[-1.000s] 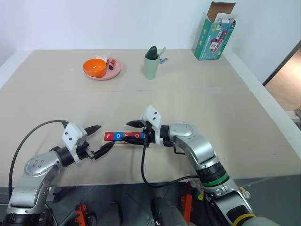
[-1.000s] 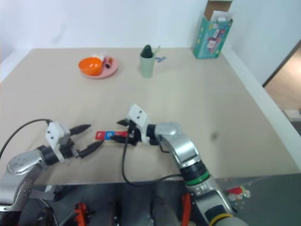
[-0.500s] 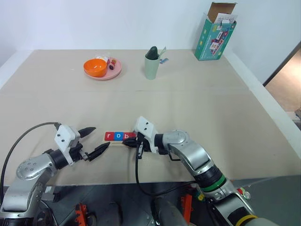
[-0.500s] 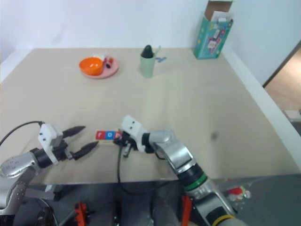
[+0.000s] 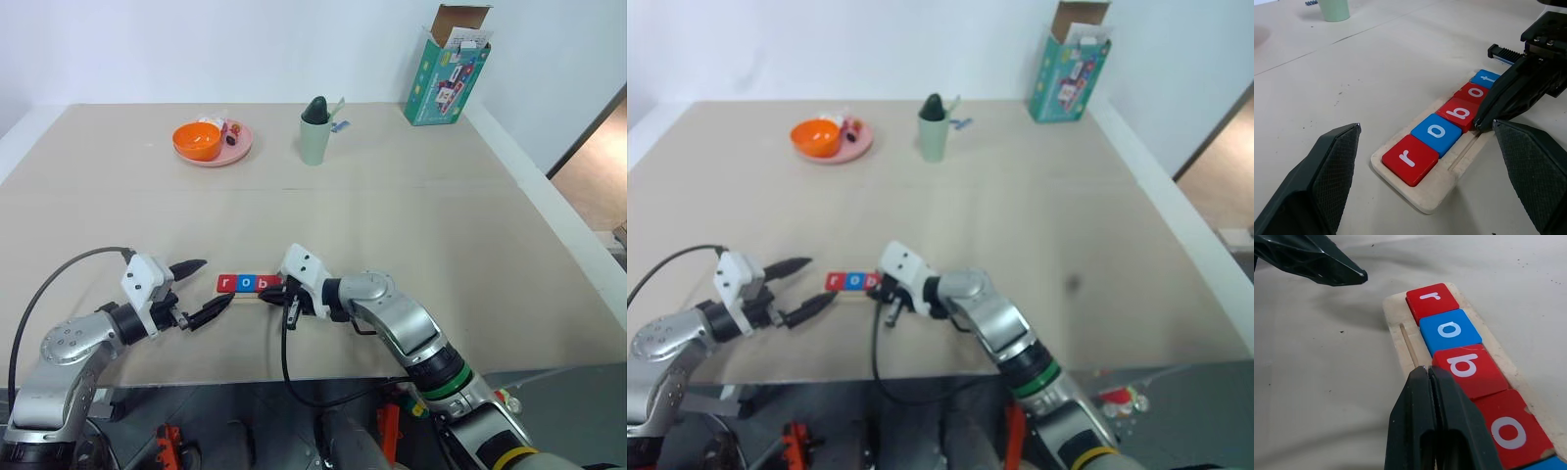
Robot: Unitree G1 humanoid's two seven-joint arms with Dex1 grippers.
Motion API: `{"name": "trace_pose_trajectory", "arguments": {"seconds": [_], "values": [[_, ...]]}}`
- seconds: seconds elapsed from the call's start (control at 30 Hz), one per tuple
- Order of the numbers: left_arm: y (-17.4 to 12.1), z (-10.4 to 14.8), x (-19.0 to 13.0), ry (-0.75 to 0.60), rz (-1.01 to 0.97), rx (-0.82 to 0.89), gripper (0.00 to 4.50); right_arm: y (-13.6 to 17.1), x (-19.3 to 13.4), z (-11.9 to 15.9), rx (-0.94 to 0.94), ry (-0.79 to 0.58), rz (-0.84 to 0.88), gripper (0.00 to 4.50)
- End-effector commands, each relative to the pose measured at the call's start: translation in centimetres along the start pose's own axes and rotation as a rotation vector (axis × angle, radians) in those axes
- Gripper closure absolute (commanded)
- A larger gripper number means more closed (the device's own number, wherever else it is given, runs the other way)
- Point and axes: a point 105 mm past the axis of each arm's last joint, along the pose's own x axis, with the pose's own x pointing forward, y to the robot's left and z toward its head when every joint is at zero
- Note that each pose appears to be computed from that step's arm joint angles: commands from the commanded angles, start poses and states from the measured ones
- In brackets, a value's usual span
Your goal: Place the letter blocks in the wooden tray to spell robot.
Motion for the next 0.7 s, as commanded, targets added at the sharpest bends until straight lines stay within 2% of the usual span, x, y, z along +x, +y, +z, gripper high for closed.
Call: {"name": "trace_pose_trajectory", "arguments": {"seconds": [0.03, 0.43, 0.57, 0.63, 0.7], "values": [[-0.2, 0.7, 0.2, -0.024, -0.008, 0.035, 0.00, -0.1, 0.1, 1.5, -0.052, -0.038, 0.000, 4.48], [-0.6, 0.6, 0.7, -0.028, -0.026, 0.016, 0.00, -0.7, -0.2, 1.4, -0.056, -0.038, -0.014, 4.48], [-0.6, 0.9, 0.6, -0.025, -0.047, -0.010, 0.00, -1.0, -2.0, 3.1, -0.046, -0.097, -0.013, 4.48], [0.5, 1.2, 0.3, -0.026, -0.006, -0.019, 0.00, -1.6, -3.7, 4.0, -0.024, -0.136, -0.024, 4.48], [1.5, 1.3, -0.1, -0.024, 0.032, -0.016, 0.00, -2.3, -5.3, 4.6, -0.012, -0.170, -0.045, 3.96]]}}
